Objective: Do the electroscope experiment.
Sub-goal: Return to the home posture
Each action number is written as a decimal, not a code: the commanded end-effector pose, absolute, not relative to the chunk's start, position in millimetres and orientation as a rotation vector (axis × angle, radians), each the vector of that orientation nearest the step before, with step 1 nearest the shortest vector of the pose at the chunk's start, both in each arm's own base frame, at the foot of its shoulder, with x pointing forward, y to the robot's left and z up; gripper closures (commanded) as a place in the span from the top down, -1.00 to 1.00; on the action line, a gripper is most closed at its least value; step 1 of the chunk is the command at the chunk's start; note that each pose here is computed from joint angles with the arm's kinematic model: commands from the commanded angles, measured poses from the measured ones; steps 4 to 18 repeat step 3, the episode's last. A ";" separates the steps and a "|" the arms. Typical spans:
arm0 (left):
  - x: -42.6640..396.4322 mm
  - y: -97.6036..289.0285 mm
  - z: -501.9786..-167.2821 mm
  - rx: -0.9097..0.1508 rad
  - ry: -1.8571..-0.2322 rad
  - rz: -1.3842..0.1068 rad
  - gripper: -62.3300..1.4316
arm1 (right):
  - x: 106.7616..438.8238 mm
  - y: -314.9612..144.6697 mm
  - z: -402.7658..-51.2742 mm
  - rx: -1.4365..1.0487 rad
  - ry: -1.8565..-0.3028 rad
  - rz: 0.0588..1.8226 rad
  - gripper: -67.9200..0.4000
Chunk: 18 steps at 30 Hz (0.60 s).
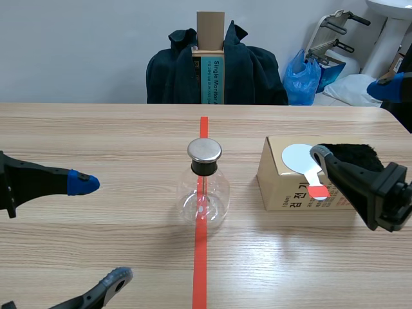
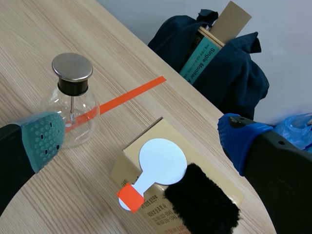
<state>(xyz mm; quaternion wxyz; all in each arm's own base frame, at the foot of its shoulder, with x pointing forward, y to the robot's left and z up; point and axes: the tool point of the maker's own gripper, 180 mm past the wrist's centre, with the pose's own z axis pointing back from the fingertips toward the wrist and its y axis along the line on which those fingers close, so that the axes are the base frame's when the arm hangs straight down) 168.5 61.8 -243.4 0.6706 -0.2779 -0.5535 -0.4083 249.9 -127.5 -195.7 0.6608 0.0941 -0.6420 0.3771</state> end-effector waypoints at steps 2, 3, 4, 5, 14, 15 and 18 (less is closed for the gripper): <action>170.0 58.8 -237.1 -0.644 -1.277 -0.900 1.00 | 254.1 -129.7 -186.4 0.202 -1.485 0.853 0.93; 171.3 59.6 -237.0 -0.635 -1.281 -0.897 1.00 | 254.0 -129.7 -186.5 0.201 -1.484 0.855 0.93; 171.3 59.6 -237.0 -0.635 -1.281 -0.897 1.00 | 254.0 -129.7 -186.5 0.201 -1.484 0.855 0.93; 171.3 59.6 -237.0 -0.635 -1.281 -0.897 1.00 | 254.0 -129.7 -186.5 0.201 -1.484 0.855 0.93; 171.3 59.6 -237.0 -0.635 -1.281 -0.897 1.00 | 254.0 -129.7 -186.5 0.201 -1.484 0.855 0.93; 171.3 59.6 -237.0 -0.635 -1.281 -0.897 1.00 | 254.0 -129.7 -186.5 0.201 -1.484 0.855 0.93; 171.3 59.6 -237.0 -0.635 -1.281 -0.897 1.00 | 254.0 -129.7 -186.5 0.201 -1.484 0.855 0.93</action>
